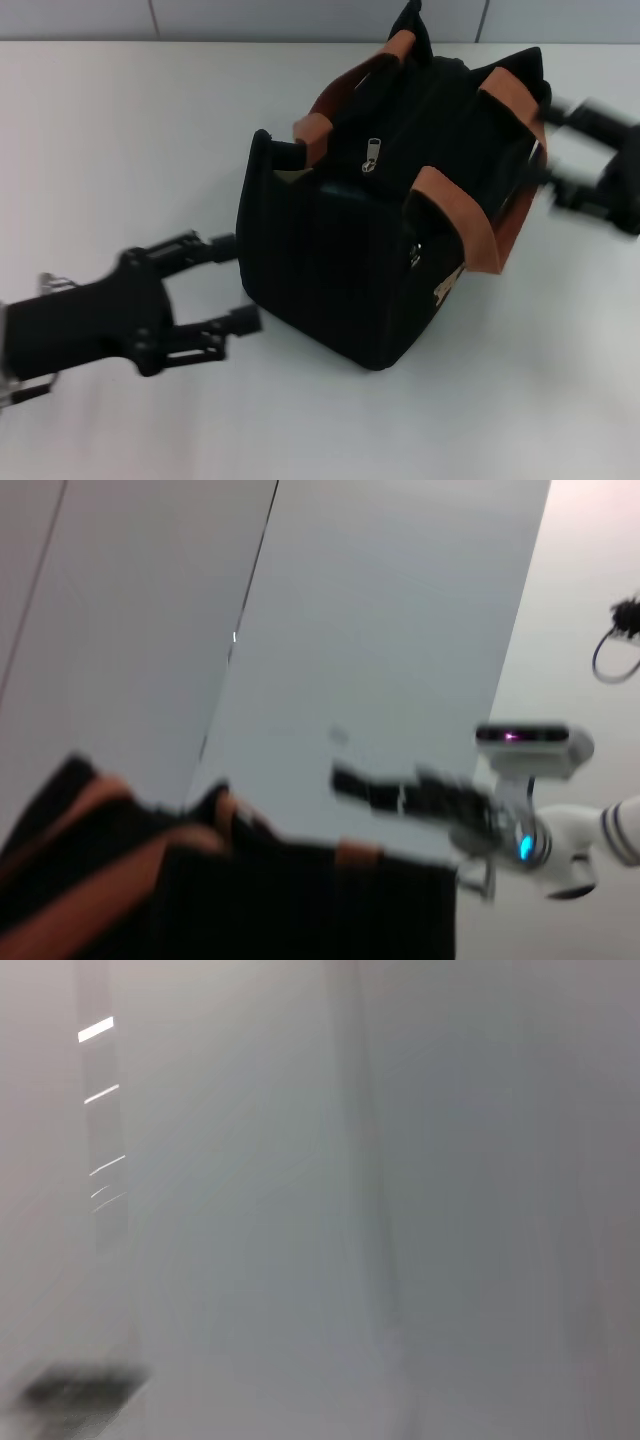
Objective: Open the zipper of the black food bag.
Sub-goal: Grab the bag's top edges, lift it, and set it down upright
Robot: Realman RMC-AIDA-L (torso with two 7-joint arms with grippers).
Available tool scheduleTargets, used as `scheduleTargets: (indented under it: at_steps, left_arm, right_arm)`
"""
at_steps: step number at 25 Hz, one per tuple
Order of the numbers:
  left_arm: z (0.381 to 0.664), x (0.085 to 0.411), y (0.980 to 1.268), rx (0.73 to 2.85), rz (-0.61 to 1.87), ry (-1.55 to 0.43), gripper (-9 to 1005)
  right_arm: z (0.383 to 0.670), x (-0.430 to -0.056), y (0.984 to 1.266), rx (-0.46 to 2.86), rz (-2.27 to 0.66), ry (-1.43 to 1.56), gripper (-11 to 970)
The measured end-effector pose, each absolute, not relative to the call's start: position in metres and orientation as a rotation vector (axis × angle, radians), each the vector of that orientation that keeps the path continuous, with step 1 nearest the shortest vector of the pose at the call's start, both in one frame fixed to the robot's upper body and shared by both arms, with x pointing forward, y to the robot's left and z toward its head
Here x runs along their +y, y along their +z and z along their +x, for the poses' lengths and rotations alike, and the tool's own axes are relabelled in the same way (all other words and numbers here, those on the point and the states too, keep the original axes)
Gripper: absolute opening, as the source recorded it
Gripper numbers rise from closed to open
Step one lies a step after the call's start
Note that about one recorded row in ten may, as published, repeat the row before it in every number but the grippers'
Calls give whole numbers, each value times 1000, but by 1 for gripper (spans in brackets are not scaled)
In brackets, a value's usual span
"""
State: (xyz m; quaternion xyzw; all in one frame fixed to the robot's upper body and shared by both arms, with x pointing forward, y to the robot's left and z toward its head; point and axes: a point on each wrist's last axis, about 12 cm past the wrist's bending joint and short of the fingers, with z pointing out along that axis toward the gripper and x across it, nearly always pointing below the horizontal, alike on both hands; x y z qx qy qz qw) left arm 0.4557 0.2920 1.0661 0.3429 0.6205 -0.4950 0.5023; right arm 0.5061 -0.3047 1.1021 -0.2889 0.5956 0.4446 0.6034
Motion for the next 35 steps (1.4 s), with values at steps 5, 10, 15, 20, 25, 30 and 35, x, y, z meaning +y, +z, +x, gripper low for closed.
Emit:
scheduleTargets:
  at_steps: [5, 10, 15, 20, 25, 30, 35]
  left_arm:
    - [463, 265, 1055, 1527, 930, -1278, 792]
    - [474, 238, 1047, 1574, 992, -1323, 783]
    - [480, 230, 1041, 1609, 973, -1292, 774]
    - [490, 227, 1034, 1627, 836, -1185, 765]
    - [493, 226, 1035, 1622, 786, -1176, 756]
    - [503, 224, 1035, 1642, 763, -1139, 747]
    - [514, 228, 1035, 1664, 673, -1075, 738]
  right_arm:
    - [503, -323, 1096, 1333, -459, 915, 812]
    - [504, -324, 1091, 1342, -410, 870, 812]
    - [506, -322, 1090, 1341, -403, 878, 812]
    - [508, -322, 1090, 1343, -395, 870, 812]
    - [508, -322, 1090, 1343, -388, 866, 812]
    - [510, -323, 1093, 1325, -374, 855, 811]
    - [511, -324, 1094, 1320, -363, 852, 811]
